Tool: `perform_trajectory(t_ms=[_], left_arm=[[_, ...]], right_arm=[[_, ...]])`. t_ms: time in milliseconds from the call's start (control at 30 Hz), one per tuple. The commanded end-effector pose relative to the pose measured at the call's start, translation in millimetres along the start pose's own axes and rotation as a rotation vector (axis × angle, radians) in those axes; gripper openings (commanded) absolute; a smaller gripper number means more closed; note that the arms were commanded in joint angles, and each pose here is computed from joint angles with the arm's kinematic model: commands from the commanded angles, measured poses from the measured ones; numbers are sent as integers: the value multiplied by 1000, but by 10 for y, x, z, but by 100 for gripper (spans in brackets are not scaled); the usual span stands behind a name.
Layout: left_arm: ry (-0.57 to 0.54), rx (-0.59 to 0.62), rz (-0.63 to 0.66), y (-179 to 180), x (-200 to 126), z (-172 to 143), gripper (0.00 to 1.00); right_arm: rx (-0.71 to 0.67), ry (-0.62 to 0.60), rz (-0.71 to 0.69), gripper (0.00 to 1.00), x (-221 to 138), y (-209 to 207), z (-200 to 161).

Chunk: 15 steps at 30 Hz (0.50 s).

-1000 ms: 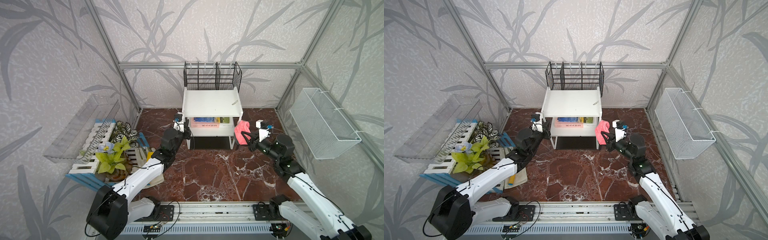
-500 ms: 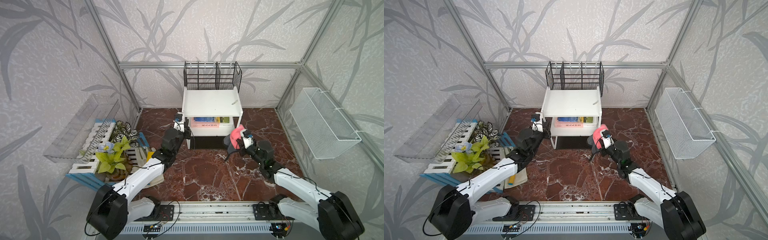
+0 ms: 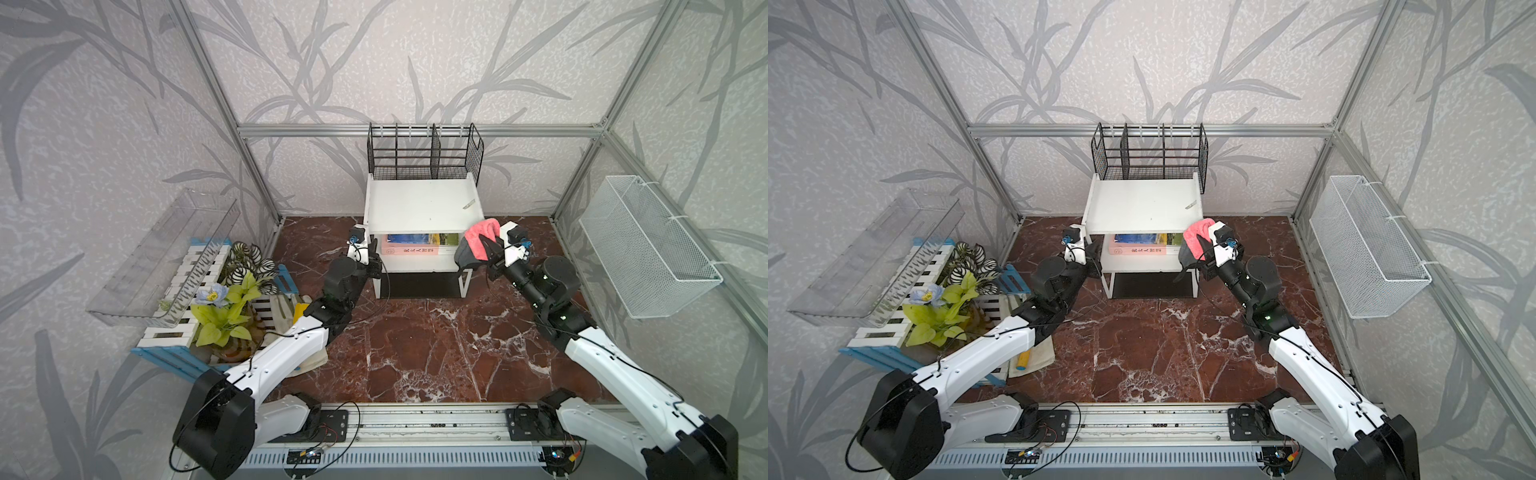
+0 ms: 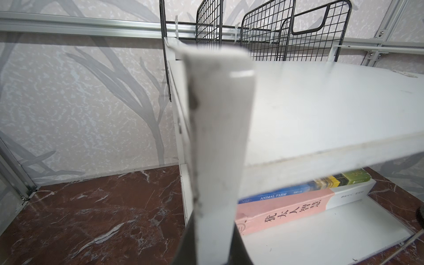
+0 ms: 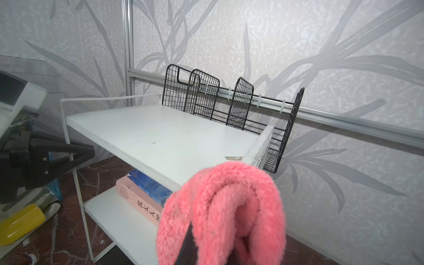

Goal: Wipe the bookshelf clean with a cloth
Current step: Wipe the dust from the shelf.

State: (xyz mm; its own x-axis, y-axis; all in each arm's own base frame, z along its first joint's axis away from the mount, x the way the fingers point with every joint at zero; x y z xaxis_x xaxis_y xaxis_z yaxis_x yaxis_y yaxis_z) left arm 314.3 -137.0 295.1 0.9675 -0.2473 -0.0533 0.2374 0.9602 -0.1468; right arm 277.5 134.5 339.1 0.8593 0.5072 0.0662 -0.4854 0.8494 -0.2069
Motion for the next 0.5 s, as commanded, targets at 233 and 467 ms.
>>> perform_trajectory(t_ms=[233,467], left_arm=[[7,-104,40,48,6,-2,0],[19,-112,-10,-13,7,26,0]], right_arm=[[472,303,-143,0,-282,-210,-1046],[679,150,9,0,-6,-500,-86]])
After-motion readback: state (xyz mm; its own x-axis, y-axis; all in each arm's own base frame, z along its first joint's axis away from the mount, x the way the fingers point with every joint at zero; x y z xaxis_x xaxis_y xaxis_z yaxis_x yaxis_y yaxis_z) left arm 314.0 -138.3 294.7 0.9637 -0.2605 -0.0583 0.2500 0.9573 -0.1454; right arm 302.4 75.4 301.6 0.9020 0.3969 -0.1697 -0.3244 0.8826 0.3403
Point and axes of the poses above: each gripper's point midway between its finger pads, its own x axis out along the fingers, its own y axis along the line the jaws close on, z = x × y, the point moved 7 cm from there along -x, back along the fingers, and after that the axes turned 5 degrees about -x, right-handed, at the moved point
